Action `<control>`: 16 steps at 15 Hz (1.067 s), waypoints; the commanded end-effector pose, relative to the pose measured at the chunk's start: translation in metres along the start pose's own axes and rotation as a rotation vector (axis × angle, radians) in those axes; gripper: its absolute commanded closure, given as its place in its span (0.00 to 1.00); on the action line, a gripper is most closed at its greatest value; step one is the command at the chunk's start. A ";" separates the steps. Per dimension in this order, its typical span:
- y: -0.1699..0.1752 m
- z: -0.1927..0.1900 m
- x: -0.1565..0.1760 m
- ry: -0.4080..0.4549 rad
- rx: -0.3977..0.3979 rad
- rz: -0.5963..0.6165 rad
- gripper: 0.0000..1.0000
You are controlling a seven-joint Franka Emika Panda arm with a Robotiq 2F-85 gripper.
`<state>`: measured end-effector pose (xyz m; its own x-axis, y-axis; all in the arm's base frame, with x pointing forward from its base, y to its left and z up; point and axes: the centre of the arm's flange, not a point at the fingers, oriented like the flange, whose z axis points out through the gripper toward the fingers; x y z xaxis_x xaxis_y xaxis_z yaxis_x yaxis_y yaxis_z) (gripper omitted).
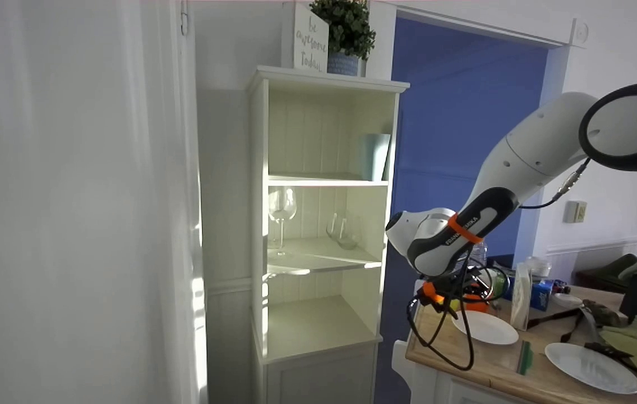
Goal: Move the plate on the left to the cupboard bottom shelf
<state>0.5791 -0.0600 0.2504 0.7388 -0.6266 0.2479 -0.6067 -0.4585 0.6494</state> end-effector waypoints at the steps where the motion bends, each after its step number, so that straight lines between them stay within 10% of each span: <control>1: -0.004 0.020 0.005 0.011 0.031 -0.042 0.00; 16: -0.018 0.043 0.019 0.028 0.101 -0.133 0.00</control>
<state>0.5885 -0.0849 0.2181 0.8107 -0.5508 0.1985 -0.5443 -0.5844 0.6019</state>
